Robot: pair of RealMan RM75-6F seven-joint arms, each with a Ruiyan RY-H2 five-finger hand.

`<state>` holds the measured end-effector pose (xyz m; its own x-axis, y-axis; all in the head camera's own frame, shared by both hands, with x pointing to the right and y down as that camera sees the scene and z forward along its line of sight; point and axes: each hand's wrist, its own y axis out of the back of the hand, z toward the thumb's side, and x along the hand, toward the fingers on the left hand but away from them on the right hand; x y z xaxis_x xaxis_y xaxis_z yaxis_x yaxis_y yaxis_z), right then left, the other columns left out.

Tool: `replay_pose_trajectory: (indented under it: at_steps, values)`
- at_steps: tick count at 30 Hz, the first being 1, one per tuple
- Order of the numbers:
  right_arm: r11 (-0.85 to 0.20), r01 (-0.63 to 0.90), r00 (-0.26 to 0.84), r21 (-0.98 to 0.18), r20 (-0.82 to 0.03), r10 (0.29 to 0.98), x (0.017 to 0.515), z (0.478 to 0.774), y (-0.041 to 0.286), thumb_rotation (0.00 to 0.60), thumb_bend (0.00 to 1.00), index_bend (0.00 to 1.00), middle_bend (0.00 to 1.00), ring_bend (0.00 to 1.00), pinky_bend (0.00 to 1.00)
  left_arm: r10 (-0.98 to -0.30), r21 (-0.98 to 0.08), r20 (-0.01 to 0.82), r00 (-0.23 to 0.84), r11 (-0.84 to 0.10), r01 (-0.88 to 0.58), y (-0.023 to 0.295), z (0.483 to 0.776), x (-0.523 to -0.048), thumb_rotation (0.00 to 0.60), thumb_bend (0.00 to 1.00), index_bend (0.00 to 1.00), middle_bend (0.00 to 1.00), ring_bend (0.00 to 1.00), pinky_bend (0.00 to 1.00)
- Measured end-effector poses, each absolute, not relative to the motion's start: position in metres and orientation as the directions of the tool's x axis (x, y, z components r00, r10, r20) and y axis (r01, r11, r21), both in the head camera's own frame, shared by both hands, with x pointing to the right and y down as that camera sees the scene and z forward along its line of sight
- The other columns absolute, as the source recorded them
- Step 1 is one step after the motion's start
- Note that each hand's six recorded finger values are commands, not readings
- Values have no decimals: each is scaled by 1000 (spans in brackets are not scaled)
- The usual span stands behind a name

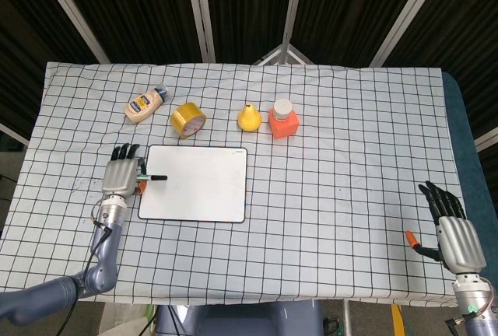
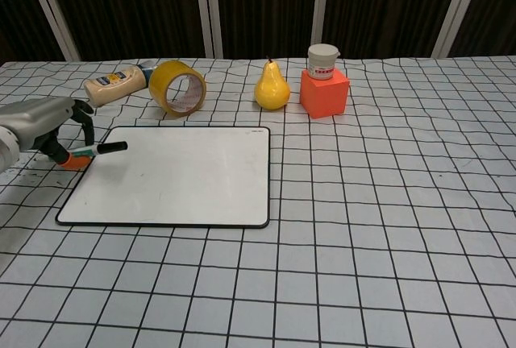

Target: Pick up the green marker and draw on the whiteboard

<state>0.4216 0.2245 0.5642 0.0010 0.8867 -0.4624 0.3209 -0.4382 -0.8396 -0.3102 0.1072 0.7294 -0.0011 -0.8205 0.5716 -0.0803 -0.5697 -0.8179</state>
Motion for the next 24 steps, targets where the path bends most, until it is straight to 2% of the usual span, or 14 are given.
replay_pose_trajectory:
  at_steps: [6,12,17,24]
  values:
    - [-439,321,3,-839,-462,887,421,564,224,600,324,0,0,0,0,-854,-823,514,79,-517,-236,101,705,-288,600,544,618,109,0,5]
    - [-439,324,1,-838,-463,886,421,565,224,600,324,0,0,0,0,-869,-776,464,173,-493,-394,98,689,-256,600,544,645,131,0,21]
    - [-438,331,-2,-836,-465,886,422,564,224,600,325,0,0,0,0,-865,-712,442,238,-500,-493,100,691,-224,600,544,658,145,0,41]
    - [-441,335,0,-832,-468,883,423,565,223,600,324,0,0,0,0,-858,-645,432,277,-508,-570,98,703,-197,600,544,660,147,0,41]
